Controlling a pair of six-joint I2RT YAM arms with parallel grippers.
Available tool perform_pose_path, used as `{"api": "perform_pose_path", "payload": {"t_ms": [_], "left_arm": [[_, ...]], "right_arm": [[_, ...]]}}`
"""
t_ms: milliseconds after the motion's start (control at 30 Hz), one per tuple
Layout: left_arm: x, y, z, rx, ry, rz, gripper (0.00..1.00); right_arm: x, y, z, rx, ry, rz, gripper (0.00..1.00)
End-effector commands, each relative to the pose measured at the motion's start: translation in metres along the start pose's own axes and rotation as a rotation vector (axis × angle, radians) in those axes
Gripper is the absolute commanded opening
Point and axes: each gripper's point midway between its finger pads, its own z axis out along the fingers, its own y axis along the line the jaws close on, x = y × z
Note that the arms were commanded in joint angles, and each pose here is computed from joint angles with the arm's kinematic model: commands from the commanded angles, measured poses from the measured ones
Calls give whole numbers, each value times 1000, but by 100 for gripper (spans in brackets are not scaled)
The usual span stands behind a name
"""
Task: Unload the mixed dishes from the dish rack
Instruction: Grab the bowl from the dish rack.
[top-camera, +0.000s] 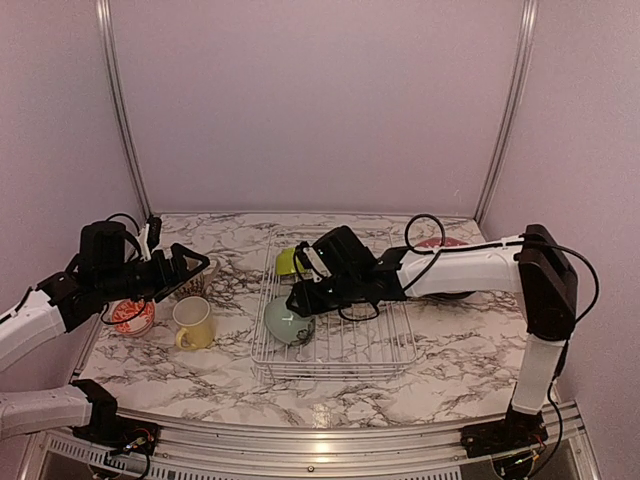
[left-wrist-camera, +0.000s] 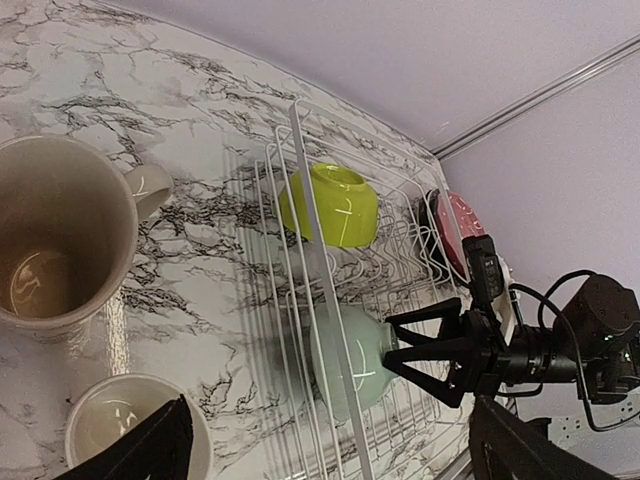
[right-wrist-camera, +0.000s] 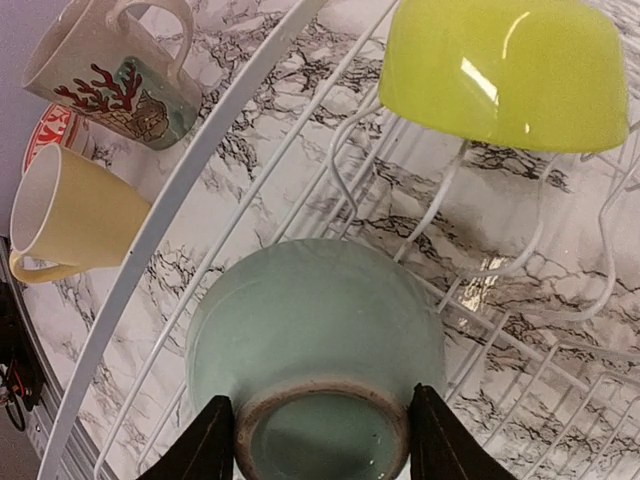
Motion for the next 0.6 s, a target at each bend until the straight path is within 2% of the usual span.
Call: {"api": "perform_pose_path", "payload": {"t_ms": [0,133,267,567], "left_arm": [[-6,-14,3,29,-19,7,99],[1,-24,10,63,9,1,99],[12,-38,19,109,45,3,99],[46,-85,49,275,165,-26,99]], "right_arm": [[-5,8,-19,-41,-46,24,43],[-5,6,-27,-119,-79,81,38],[-12,8,-41,-219,-135,132,38],[-29,-7,-81,-325,-255,234,38]]}}
